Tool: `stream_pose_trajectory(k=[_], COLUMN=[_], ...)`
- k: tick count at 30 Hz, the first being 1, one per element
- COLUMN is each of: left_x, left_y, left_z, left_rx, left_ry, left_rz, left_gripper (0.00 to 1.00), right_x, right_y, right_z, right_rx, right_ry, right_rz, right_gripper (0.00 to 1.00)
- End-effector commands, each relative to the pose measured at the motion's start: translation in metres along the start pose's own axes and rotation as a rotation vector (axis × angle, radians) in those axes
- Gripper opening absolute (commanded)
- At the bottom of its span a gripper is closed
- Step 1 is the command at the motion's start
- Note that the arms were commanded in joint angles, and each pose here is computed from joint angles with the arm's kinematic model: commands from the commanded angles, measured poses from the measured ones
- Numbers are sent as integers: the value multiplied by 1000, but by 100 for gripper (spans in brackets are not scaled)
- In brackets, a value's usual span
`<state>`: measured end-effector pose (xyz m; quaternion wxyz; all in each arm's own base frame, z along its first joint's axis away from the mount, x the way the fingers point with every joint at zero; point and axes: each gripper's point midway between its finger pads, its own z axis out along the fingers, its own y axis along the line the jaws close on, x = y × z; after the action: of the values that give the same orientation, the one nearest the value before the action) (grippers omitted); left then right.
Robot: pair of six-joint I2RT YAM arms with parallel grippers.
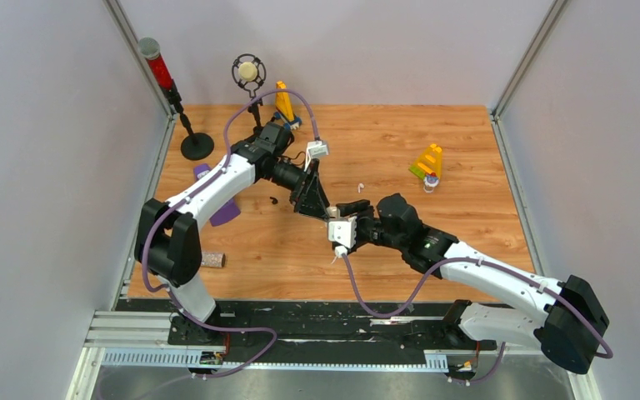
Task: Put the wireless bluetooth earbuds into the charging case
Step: Pick up the charging case at the center of the board.
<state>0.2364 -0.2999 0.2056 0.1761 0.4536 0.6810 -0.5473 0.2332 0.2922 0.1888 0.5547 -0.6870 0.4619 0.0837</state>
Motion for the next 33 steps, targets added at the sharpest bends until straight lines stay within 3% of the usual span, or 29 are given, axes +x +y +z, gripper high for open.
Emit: stream_pose_trajectory(k=[1, 7, 16, 20, 23, 33], left_x=[-9, -5, -3, -1, -2, -1], left_y=[-10, -7, -8, -5, -4, -4], left_z=[-1, 3, 8, 11, 12, 14], left_rx=[31, 29, 44, 47, 48, 42], left_ry=[-5, 14, 29, 38, 40, 48], left_rz=[56, 47, 39, 27, 24, 28], left_gripper=[87, 94, 88, 79, 65, 46], right_x=[-11, -11, -14, -14, -15, -16], right_y=[-17, -19, -14, -10, -8, -7], right_z=[-1, -2, -1, 0, 0, 0], right_rx=[73, 84, 64, 47, 39, 34], right_ry=[-41, -44, -61, -64, -68, -71], right_rz=[-38, -40, -38, -38, -38, -40], right_gripper=[46, 46, 46, 46, 46, 47])
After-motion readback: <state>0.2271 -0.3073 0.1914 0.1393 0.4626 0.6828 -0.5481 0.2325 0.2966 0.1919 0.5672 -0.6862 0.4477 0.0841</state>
